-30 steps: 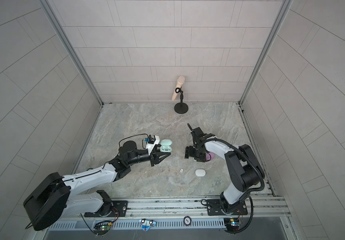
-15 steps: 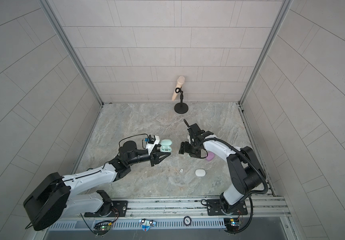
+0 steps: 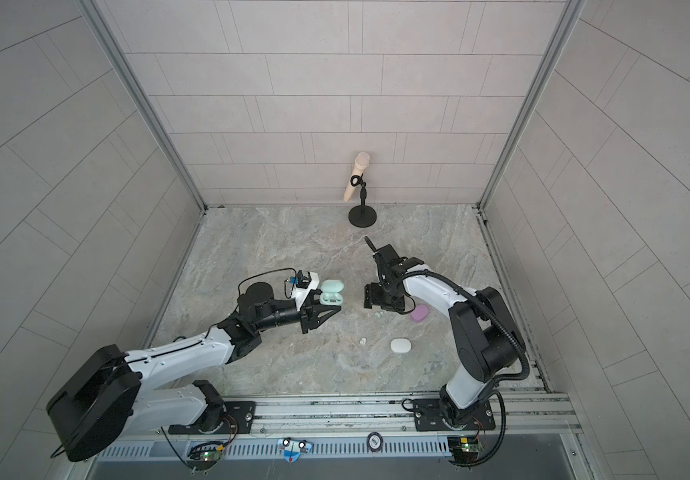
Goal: Insert the wireless bluetooth earbuds into the charging case
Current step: 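Move the right gripper over a mint green earbud on the table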
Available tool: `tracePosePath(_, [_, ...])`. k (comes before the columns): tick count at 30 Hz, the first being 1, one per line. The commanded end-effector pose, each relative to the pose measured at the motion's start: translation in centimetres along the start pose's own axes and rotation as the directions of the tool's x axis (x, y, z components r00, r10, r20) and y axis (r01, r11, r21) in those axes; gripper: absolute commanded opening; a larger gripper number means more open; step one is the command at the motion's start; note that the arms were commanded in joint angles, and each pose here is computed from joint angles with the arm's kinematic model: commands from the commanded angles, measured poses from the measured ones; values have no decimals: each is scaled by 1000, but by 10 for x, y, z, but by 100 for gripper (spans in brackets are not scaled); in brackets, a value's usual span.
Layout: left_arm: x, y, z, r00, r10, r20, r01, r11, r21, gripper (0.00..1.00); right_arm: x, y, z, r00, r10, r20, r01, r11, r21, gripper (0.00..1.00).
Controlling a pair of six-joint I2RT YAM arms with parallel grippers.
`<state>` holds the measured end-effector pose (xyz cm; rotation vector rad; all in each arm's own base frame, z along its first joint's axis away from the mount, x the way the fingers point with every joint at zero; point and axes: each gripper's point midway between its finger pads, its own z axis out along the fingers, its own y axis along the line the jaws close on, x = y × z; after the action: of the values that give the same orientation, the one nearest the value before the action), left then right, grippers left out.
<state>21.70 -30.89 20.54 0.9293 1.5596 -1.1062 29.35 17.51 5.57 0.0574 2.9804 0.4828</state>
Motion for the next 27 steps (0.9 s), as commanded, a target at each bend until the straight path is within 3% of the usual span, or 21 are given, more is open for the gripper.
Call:
tracePosePath(1, [-8,-3,-4,999,23,38,-24,1000,8,8,-4,-3,6,998,-59,-18,60,998,37,76])
tracePosePath(9, [-9,-3,-6,999,26,39,-27,1000,5,8,-10,3,23,996,-72,-46,73,997,5,66])
tracePosePath(27, [-9,-4,-6,999,28,38,-28,1000,5,8,27,0,20,993,-34,-109,31,999,-32,66])
